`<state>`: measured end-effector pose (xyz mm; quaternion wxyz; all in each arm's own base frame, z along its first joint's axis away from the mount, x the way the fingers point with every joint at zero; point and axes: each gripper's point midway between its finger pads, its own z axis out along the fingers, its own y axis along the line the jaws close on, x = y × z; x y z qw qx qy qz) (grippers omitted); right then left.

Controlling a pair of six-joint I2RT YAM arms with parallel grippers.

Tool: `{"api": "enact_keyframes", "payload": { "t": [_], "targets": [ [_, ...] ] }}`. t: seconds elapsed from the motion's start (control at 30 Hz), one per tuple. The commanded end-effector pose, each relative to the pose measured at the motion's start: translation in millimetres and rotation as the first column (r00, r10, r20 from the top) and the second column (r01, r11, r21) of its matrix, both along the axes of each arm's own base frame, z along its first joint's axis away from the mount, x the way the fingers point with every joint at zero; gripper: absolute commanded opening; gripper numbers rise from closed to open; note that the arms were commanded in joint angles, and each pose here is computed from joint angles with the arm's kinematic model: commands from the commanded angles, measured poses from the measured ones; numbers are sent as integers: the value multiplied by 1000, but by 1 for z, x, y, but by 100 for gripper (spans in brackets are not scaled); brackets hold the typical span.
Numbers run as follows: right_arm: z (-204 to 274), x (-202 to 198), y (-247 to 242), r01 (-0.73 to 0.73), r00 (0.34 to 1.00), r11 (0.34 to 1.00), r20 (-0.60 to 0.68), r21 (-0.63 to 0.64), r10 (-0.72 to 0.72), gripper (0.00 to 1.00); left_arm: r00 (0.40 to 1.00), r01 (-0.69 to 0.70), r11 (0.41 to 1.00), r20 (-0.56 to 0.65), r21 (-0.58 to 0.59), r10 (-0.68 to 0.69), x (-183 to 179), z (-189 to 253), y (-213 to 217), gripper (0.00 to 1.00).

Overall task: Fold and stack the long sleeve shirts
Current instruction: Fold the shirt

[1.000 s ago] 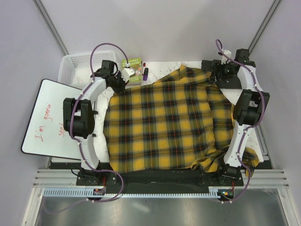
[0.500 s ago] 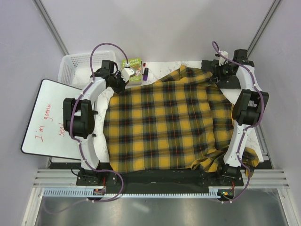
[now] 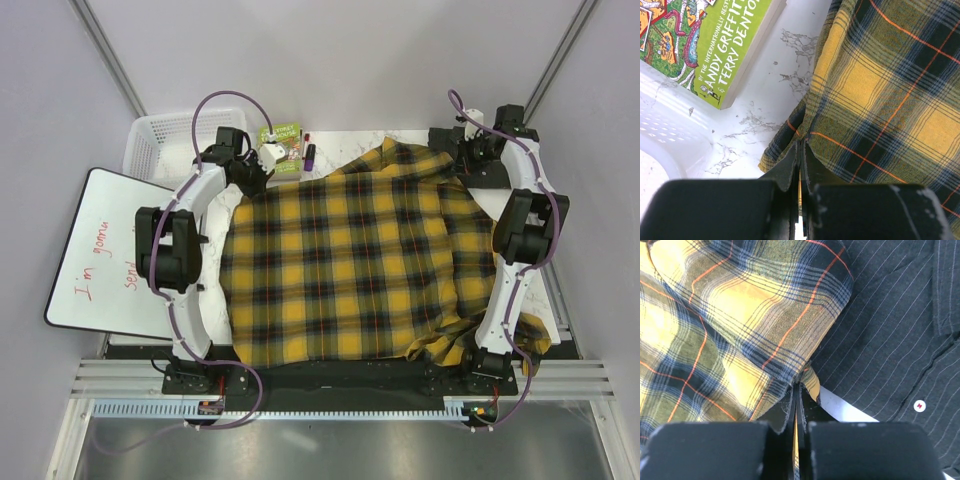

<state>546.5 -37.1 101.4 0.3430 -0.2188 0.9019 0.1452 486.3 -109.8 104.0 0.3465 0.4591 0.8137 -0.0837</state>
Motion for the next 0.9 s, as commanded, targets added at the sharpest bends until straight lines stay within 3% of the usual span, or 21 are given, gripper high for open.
{"api": "enact_keyframes", "payload": {
  "t": [0.0, 0.23, 0.87],
  "targets": [
    [31, 6, -1, -8, 998, 1000, 64, 7, 8, 0, 997, -25, 1000, 69, -7, 25, 14, 22, 2, 2],
    [80, -11, -5, -19, 989, 1000, 147, -14, 21, 0, 991, 18, 1000, 134, -7, -17, 3, 48, 1, 2],
    [69, -107, -8, -146, 988, 984, 28, -100, 150, 0, 978, 111, 992, 172, 60, -120, -67, 57, 11, 2]
  ]
}}
